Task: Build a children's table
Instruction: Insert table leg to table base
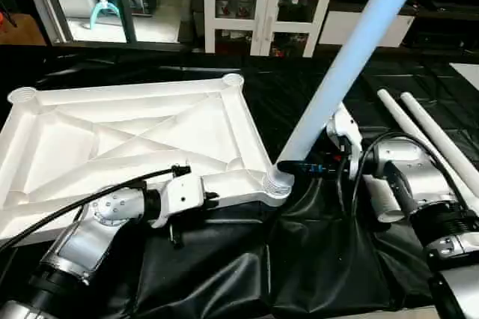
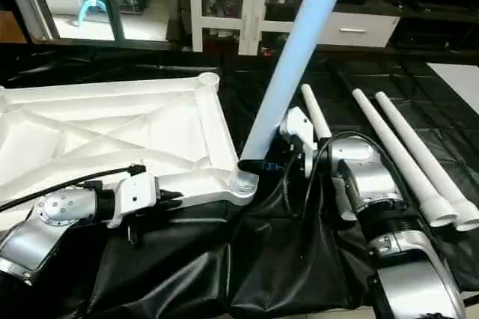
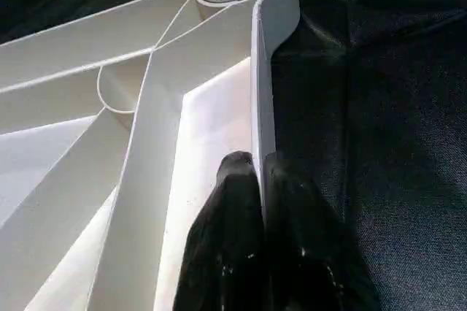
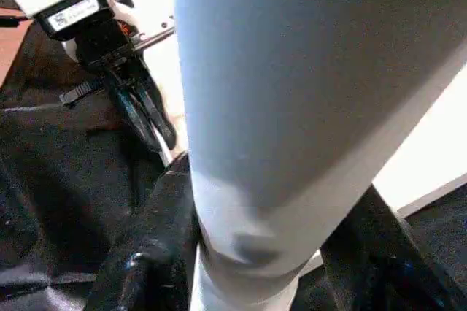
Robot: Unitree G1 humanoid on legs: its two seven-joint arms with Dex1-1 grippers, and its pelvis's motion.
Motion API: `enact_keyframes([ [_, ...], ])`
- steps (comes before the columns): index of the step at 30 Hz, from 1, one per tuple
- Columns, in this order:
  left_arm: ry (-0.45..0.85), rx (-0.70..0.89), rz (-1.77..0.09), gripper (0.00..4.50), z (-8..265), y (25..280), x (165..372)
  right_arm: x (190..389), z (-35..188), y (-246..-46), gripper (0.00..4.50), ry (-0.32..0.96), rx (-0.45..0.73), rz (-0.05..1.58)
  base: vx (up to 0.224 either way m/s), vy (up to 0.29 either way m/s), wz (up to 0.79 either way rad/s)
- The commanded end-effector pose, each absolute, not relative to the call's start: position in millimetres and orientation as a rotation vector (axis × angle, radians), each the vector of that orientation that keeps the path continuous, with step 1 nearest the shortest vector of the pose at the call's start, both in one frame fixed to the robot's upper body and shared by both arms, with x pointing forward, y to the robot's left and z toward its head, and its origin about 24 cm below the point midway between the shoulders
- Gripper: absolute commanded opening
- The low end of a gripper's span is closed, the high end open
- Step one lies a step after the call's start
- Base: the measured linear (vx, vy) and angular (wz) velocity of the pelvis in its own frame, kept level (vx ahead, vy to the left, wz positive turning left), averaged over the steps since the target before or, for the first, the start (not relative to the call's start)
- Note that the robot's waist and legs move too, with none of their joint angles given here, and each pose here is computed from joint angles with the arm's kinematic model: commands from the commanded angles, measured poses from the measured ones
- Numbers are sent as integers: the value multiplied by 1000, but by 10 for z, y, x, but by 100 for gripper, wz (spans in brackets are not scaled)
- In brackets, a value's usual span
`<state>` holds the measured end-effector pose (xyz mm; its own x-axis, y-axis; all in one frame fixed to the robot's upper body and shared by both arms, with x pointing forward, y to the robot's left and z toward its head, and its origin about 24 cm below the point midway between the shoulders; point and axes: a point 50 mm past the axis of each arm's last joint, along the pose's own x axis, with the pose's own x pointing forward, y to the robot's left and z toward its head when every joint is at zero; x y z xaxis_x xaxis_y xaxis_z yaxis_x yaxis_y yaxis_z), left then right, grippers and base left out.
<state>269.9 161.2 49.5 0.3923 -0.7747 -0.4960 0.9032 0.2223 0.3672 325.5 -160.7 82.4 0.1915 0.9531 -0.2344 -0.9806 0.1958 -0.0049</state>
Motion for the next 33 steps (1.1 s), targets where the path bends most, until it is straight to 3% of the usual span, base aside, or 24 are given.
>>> enact_keyframes([
  [1,200,680,-1160,10,506,1535,2710,2939,107,-1489,184,563,-233,1435,0,0,0],
  [5,198,674,-1154,10,505,1533,2706,3102,238,-1456,184,412,-214,1287,0,0,0],
  [8,197,664,-1153,10,505,1528,2702,3154,305,-1450,184,368,-174,1244,0,0,0],
  [20,281,624,-1217,10,386,1466,2677,3044,245,-1450,184,520,-240,1432,0,0,0],
  [33,354,614,-1258,10,288,1476,2638,2972,195,-1502,184,691,-187,1559,0,0,0],
])
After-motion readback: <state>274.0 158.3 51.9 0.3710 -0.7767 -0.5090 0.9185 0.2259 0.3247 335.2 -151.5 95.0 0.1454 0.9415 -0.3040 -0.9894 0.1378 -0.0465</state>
